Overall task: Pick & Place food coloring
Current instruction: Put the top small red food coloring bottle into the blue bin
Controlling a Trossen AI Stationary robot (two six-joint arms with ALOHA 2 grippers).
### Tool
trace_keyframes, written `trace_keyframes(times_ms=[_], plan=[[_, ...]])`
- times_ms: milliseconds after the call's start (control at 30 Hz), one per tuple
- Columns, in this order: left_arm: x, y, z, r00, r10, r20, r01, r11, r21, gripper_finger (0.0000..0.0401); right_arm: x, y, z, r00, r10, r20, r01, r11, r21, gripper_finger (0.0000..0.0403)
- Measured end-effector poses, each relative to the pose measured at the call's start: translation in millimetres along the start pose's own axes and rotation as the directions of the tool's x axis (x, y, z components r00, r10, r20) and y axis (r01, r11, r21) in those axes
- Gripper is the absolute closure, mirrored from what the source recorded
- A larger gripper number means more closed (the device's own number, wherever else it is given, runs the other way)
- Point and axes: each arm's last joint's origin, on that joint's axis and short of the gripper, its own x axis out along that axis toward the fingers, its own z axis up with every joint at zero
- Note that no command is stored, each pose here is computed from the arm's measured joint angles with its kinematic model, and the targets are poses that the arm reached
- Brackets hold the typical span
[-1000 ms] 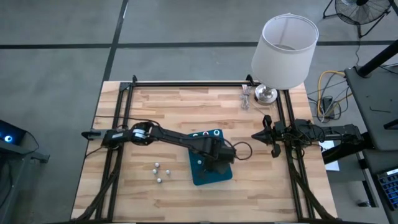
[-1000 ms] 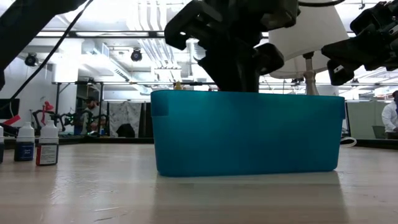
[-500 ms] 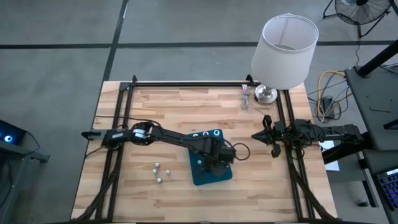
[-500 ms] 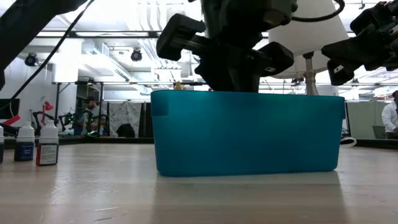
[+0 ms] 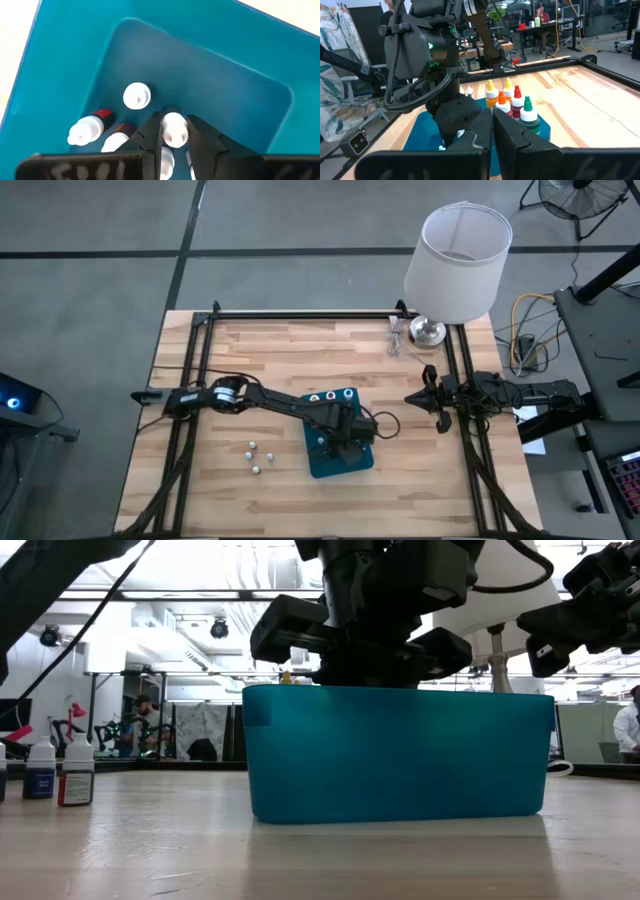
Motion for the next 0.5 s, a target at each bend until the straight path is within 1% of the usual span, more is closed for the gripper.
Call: trace_keyframes(times_ms=[333,500], plan=[[0.6,2.5,-0.5,1.0,0.013,0.011,-0.013,1.0,-0.002,0.0353,0.0,0.0,0.0,1.0,0.0,0.0,0.0,1.0,0.0,0.0394],[7.9,0.9,-4.0,1.0,0.005,0.002,-0.005,1.0,-0.005,0.0353,0.0,0.0,0.0,1.0,0.0,0.0,0.0,1.0,0.0,0.0394]])
